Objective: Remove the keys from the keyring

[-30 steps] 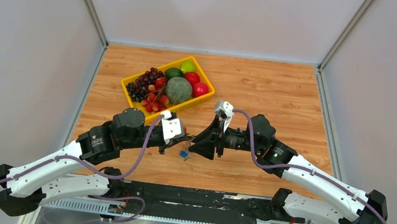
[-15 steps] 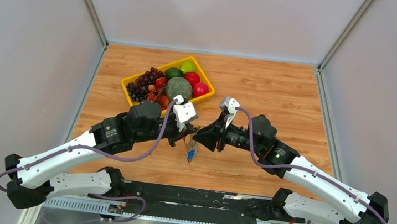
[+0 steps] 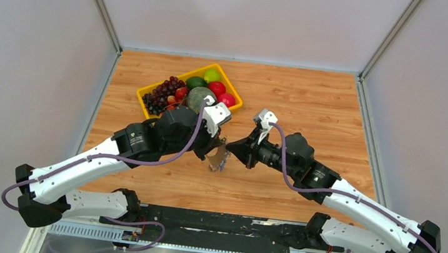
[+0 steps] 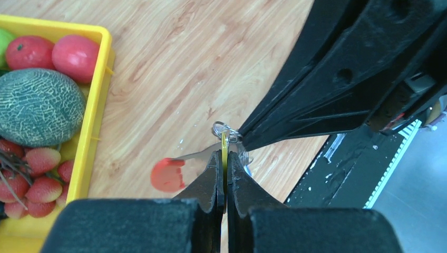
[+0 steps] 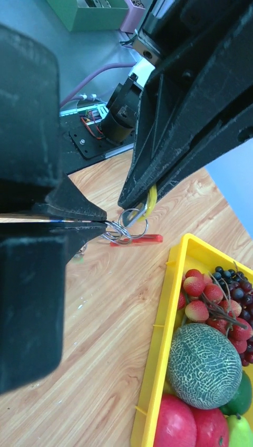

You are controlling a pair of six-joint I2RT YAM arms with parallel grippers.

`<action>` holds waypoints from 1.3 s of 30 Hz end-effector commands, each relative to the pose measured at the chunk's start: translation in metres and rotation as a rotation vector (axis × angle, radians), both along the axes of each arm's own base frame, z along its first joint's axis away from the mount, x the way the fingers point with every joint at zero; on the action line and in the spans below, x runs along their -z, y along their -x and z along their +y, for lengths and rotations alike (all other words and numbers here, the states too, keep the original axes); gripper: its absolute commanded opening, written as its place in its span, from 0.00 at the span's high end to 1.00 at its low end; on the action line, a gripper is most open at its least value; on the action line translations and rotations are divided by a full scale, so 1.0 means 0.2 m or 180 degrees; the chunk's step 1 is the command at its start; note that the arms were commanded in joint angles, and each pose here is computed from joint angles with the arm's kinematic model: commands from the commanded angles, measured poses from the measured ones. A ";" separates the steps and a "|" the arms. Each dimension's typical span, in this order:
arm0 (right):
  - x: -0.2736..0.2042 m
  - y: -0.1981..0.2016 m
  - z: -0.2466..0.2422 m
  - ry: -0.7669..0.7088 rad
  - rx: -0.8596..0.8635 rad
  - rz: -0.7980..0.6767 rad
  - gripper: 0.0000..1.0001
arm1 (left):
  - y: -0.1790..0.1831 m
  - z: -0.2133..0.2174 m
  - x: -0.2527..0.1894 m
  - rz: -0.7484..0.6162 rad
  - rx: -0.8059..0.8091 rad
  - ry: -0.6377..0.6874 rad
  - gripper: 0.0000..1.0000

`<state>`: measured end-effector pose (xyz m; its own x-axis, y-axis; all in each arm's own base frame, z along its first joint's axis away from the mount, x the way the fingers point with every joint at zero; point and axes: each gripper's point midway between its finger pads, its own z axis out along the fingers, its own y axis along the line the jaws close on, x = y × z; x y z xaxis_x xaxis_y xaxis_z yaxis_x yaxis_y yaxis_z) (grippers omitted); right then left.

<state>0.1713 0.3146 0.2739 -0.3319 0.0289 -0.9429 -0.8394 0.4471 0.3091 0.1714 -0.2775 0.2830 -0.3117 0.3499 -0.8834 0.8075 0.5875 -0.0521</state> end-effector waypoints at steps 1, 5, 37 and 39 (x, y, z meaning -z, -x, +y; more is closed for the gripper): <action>-0.06 0.00 -0.07 -0.0112 0.0147 -0.0187 1.00 | -0.05 0.04 -0.13 -0.0016 -0.0371 0.0217 1.00; -0.07 0.02 -0.12 -0.0172 0.0178 -0.0232 1.00 | -0.06 0.05 -0.13 0.0021 -0.0477 0.0233 1.00; -0.02 0.06 -0.30 -0.0398 0.0512 -0.0125 0.70 | -0.02 -0.01 -0.07 -0.0054 -0.0171 0.0292 1.00; -0.01 0.09 -0.28 -0.0381 0.0359 -0.0141 0.55 | 0.00 -0.03 -0.09 -0.0116 -0.0015 0.0342 1.00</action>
